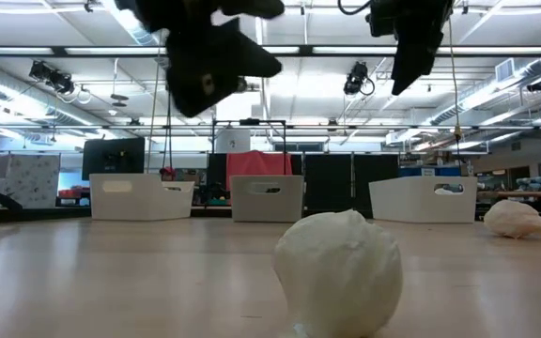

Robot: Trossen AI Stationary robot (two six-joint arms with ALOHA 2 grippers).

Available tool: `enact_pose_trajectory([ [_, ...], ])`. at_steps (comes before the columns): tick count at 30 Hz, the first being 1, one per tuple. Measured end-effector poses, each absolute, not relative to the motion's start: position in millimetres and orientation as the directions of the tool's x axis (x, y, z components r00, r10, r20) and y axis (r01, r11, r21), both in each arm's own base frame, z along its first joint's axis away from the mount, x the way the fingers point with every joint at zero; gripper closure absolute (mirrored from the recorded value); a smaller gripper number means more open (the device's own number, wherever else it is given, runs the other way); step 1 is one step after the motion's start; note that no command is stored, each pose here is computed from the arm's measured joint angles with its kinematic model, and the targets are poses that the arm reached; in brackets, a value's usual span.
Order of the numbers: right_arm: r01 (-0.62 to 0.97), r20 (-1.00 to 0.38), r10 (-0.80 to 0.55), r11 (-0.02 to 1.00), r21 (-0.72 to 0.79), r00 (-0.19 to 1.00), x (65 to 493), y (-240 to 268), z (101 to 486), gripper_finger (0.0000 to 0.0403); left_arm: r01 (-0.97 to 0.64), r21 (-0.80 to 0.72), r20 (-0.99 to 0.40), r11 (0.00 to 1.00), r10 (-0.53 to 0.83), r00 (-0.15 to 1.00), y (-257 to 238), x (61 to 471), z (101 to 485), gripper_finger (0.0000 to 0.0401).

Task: Sort produce into baskets
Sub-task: Put the garlic into the right white bin

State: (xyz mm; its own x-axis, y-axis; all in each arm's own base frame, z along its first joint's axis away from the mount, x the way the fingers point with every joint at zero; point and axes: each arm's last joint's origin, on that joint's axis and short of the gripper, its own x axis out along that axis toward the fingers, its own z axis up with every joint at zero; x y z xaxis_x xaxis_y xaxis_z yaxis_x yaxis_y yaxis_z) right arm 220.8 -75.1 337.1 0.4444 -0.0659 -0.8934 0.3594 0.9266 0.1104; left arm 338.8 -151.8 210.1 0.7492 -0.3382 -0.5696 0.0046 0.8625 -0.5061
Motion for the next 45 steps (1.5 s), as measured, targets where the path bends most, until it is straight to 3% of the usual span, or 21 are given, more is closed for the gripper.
enact_pose_trajectory([
  [6,0.325,-0.888,-0.084,0.942,0.077,0.453,225.6,-64.8,337.8,0.0138,-0.11,-0.571,-0.576,0.814,-0.301,0.76,-190.0,332.9,185.2,0.0225],
  [12,0.318,-0.859,-0.144,0.948,0.023,0.491,232.7,-59.7,337.8,0.0138,-0.144,-0.64,-0.562,0.754,-0.332,0.758,-210.9,336.6,167.3,0.016],
  [17,0.301,-0.873,-0.13,0.953,0.021,0.471,234.7,-54.8,321.4,0.0138,-0.074,-0.555,-0.593,0.828,-0.332,0.734,-222.9,343.6,161.2,0.0109],
  [21,0.318,-0.893,-0.128,0.948,0.018,0.432,234.3,-51.7,299.3,0.0138,-0.02,-0.43,-0.655,0.902,-0.297,0.695,-229.3,354.3,154.3,0.0102],
  [29,0.325,-0.929,-0.096,0.945,0.028,0.358,226.5,-45.3,261.1,0.0138,0.103,-0.269,-0.68,0.958,-0.265,0.684,-242.2,374.7,138.2,0.013],
  [34,0.336,-0.939,-0.073,0.941,0.047,0.335,223.0,-43.2,251.7,0.0138,0.085,-0.239,-0.705,0.967,-0.233,0.67,-239.8,376.0,125.3,0.0159],
  [45,0.357,-0.929,-0.065,0.931,0.075,0.364,214.7,-32.8,260.2,0.0149,0.031,-0.249,-0.711,0.968,-0.204,0.673,-224.6,384.4,124.4,0.0285],
])
